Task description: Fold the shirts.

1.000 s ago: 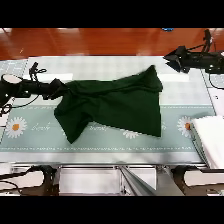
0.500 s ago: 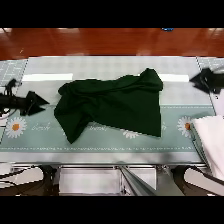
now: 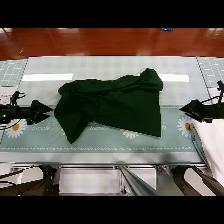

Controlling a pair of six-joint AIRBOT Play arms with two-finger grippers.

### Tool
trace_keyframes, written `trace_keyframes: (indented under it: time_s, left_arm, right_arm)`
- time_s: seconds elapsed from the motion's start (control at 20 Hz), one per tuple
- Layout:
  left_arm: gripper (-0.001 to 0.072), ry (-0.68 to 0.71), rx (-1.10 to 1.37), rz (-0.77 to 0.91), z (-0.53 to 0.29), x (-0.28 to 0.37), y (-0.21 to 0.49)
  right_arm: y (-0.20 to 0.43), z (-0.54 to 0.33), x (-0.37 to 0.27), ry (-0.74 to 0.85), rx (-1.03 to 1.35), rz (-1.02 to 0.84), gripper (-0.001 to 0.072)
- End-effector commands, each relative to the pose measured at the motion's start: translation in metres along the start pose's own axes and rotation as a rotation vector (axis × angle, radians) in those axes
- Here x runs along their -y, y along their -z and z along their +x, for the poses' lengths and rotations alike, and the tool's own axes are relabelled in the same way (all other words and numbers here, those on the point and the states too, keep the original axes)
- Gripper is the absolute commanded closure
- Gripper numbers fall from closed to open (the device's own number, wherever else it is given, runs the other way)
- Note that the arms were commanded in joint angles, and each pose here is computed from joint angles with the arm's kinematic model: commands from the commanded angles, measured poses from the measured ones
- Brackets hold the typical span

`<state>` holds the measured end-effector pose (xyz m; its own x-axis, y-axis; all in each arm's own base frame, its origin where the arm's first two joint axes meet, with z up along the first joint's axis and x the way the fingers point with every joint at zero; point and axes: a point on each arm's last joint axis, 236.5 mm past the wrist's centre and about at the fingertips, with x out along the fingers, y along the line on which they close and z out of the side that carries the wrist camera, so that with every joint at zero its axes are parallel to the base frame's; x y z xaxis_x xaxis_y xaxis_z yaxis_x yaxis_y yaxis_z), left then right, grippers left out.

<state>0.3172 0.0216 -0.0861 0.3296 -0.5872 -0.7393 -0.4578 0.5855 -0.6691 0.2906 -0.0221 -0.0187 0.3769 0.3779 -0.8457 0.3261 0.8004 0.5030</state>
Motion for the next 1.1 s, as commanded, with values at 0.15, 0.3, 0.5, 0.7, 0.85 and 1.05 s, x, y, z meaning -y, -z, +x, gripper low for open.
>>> trace_keyframes:
  time_s: [0.15,0.3,0.5,0.7,0.85,1.05]
  left_arm:
    - [0.0201,-0.014,-0.052,0.077,0.028,0.004,0.009]
    - [0.0204,-0.018,-0.088,0.077,0.038,0.004,0.016]
    - [0.0690,-0.019,-0.106,0.023,0.040,0.005,0.019]
    - [0.0691,-0.013,-0.117,0.025,0.039,0.006,0.021]
    - [0.0691,-0.005,-0.142,0.053,0.037,0.008,0.026]
    - [0.0691,-0.015,-0.139,0.068,0.035,0.007,0.027]
  right_arm:
    - [0.010,0.002,-0.012,-0.059,-0.023,-0.003,0.0305]
    - [0.012,0.002,-0.012,-0.059,-0.030,-0.005,0.0305]
    - [0.011,0.002,-0.014,-0.068,-0.027,-0.001,0.0305]
    - [0.040,0.016,-0.005,-0.066,-0.103,0.019,0.0304]
    - [0.057,0.029,0.003,-0.063,-0.136,0.052,0.0304]
    - [0.077,0.033,0.005,-0.075,-0.232,0.046,0.0305]
